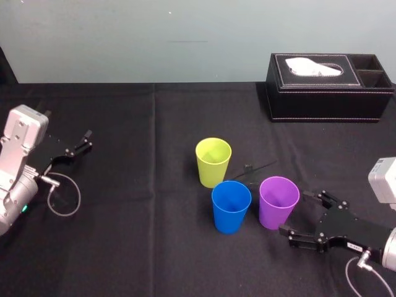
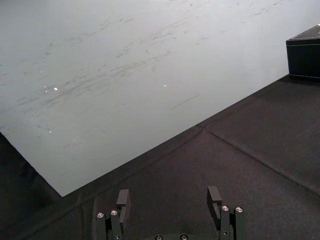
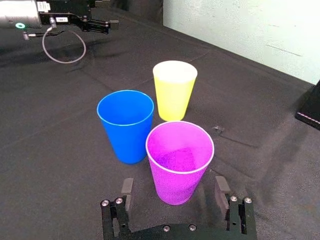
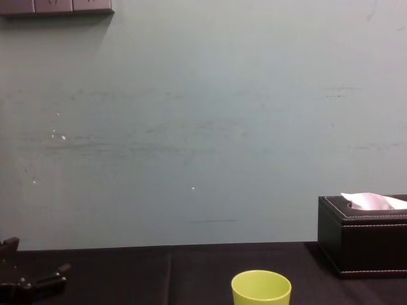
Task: Stack the three plastic cups sequentially using one hand.
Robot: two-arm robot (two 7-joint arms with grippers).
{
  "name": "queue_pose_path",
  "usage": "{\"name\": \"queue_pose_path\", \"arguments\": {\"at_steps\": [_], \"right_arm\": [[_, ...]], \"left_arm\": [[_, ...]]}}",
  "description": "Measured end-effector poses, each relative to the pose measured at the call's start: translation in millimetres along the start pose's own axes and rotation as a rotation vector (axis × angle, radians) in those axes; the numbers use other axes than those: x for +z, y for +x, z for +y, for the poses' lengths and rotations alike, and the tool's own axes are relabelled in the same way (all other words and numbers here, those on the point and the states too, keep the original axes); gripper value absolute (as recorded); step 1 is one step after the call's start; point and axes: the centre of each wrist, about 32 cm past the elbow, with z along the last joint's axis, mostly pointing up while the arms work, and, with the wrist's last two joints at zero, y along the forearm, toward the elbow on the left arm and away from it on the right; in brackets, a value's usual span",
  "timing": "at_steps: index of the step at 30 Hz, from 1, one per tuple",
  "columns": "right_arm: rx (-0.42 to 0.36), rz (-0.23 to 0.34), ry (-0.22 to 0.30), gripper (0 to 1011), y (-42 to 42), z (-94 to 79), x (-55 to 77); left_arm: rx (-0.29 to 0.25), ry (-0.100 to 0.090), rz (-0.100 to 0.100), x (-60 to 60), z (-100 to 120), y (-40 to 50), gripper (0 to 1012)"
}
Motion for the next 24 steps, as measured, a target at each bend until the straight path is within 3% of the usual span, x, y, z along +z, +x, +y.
{"name": "queue_pose_path", "arguments": {"at_steps": [24], "right_arm": [[0.0,0.024,0.043,1002,1.5,14.5,-1.5]], "left_arm": [[0.0,0.0,0.0,0.0,0.0,0.0,1011]]}}
